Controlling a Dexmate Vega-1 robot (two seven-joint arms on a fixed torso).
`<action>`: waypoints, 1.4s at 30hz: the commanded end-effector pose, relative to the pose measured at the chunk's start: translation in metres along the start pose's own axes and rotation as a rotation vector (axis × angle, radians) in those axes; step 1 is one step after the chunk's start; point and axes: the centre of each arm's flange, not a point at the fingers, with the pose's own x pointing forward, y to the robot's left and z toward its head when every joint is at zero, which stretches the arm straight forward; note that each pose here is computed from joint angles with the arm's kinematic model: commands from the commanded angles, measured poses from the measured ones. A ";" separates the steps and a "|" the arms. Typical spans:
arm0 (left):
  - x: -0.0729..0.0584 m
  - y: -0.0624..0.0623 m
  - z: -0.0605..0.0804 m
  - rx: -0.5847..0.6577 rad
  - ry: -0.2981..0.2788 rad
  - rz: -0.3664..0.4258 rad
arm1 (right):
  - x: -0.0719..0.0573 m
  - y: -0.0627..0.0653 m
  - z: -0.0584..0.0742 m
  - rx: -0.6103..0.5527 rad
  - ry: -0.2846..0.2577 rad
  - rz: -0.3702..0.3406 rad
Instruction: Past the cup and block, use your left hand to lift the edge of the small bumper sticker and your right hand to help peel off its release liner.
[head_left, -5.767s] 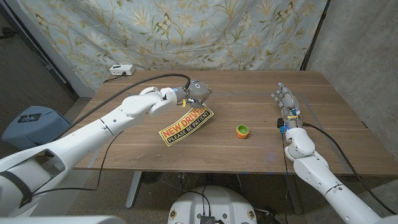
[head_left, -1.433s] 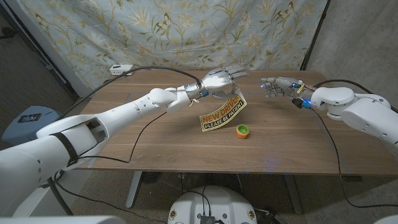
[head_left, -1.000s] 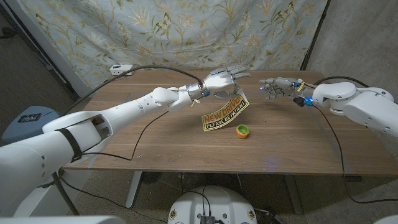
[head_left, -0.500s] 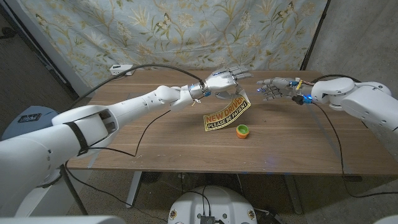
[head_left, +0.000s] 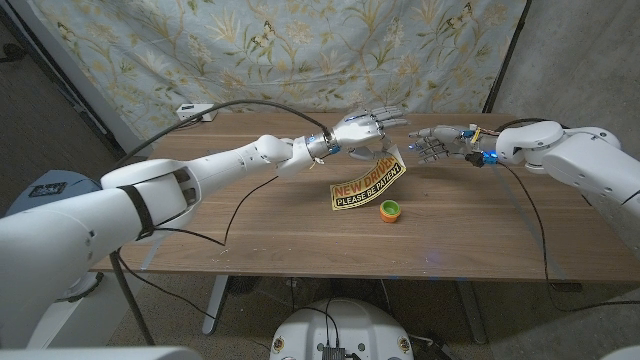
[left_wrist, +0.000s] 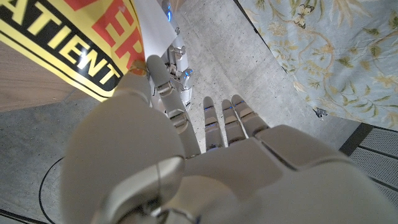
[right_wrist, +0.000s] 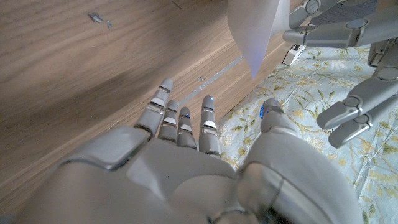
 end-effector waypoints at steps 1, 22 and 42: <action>0.007 -0.002 0.001 -0.014 -0.018 0.004 | 0.004 0.003 0.001 0.002 0.003 0.030; 0.016 -0.004 0.008 -0.025 -0.034 0.011 | 0.010 0.005 -0.005 0.004 0.006 0.051; 0.020 -0.005 0.006 -0.026 -0.042 0.024 | 0.018 0.007 -0.002 -0.014 0.022 0.070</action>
